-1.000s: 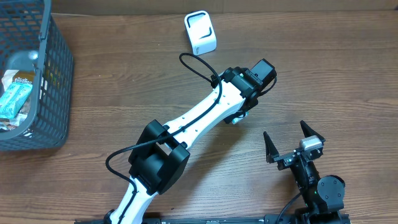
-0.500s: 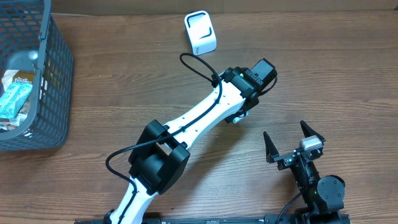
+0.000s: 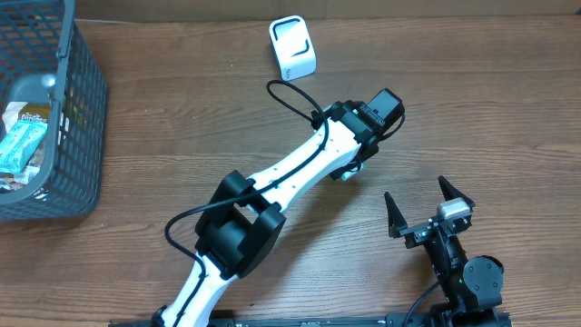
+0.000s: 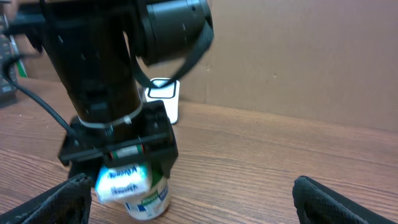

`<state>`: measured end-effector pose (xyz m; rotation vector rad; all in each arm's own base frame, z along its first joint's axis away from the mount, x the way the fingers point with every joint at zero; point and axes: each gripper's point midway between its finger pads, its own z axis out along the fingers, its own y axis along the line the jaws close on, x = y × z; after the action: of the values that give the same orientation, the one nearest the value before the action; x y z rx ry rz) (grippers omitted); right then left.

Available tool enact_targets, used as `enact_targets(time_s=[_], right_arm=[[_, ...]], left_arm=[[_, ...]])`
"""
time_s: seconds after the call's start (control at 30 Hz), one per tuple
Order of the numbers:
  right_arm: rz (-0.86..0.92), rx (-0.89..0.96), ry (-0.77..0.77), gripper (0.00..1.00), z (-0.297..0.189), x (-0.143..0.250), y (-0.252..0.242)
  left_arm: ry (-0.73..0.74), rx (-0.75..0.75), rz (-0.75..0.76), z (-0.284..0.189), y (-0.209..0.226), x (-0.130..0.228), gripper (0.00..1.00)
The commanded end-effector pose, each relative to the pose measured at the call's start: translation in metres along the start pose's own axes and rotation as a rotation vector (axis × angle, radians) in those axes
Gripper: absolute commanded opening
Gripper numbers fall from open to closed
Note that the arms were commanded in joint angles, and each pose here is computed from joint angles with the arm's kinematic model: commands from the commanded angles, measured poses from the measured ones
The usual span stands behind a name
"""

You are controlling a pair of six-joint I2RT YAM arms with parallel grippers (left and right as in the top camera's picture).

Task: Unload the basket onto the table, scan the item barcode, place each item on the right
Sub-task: 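Set the tissue tub on the table, open the left gripper, withdraw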

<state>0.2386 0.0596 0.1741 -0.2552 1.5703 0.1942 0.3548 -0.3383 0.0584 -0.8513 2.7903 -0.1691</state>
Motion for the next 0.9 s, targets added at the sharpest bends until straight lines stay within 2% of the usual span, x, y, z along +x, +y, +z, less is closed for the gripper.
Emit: enact_targets(time_s=[0.0,0.07,0.1,0.13,0.17,0.47,0.67,0.87], right_arm=[[-0.003,0.010,0.000,1.00,0.000,0.003,-0.001],[-0.003,0.010,0.000,1.00,0.000,0.003,-0.001],[-0.003,0.010,0.000,1.00,0.000,0.003,-0.001],[-0.003,0.010,0.000,1.00,0.000,0.003,-0.001],[-0.003,0.010,0.000,1.00,0.000,0.003,-0.001],[-0.003,0.010,0.000,1.00,0.000,0.003,-0.001],[-0.003,0.010,0.000,1.00,0.000,0.003,-0.001],[-0.003,0.010,0.000,1.00,0.000,0.003,-0.001]], left_arm=[[0.010,-0.010,-0.012,0.008,0.000,0.005,0.53],[0.010,-0.010,-0.013,0.008,0.000,0.005,0.64],[0.010,-0.010,-0.004,0.008,0.000,0.005,0.74],[0.010,-0.009,0.005,0.008,0.000,0.005,0.78],[0.010,-0.008,0.014,0.008,0.000,0.005,0.99],[0.006,0.021,0.087,0.000,-0.007,-0.002,1.00],[-0.013,0.078,0.098,-0.037,-0.024,-0.023,1.00],[-0.072,0.188,0.156,-0.085,-0.047,-0.061,1.00]])
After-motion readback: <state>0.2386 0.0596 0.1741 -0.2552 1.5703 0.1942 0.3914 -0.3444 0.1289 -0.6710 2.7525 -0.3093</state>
